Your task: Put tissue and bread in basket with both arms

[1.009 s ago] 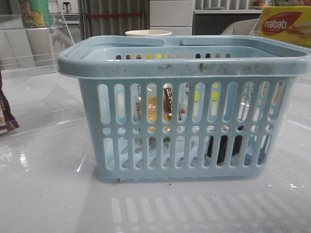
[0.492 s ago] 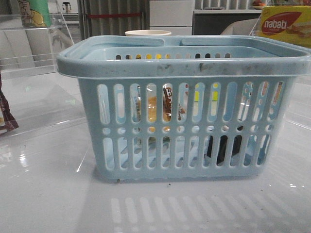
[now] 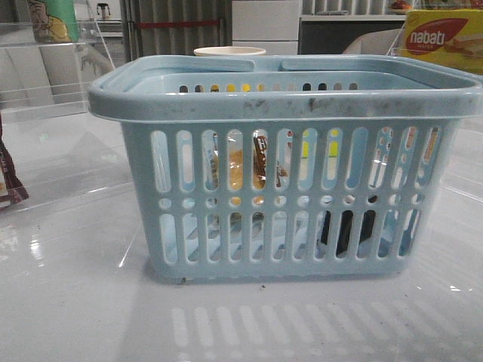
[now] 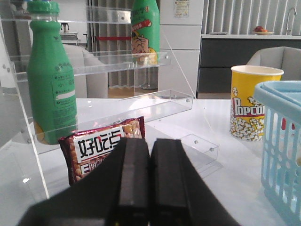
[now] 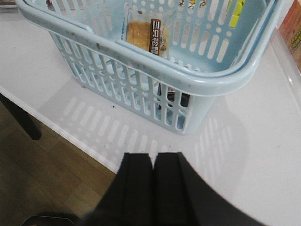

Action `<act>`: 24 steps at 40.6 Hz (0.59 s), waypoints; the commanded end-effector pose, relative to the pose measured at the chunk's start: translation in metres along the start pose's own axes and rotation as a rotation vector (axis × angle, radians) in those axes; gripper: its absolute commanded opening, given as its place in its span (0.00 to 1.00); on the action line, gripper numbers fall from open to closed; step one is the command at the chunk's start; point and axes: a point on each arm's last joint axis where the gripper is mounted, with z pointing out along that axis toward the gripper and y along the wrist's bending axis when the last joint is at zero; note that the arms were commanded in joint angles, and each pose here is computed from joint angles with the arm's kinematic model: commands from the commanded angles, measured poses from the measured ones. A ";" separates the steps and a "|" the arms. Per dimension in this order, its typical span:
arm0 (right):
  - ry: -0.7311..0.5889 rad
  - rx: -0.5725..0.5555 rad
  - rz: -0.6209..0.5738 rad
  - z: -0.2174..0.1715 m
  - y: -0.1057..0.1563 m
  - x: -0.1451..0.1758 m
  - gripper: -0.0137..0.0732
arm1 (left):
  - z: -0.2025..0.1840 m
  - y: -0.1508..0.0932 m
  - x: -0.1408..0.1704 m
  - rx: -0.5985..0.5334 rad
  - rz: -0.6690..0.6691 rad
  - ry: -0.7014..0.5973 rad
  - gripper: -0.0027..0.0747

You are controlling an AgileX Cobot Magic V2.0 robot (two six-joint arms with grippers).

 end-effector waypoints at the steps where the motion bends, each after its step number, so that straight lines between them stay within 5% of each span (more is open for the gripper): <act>1: -0.089 0.006 -0.012 -0.005 0.000 -0.013 0.19 | -0.002 -0.001 -0.009 0.021 -0.020 -0.126 0.15; 24: -0.089 0.006 -0.012 -0.005 0.000 -0.013 0.19 | -0.002 -0.002 -0.009 0.049 -0.023 -0.124 0.15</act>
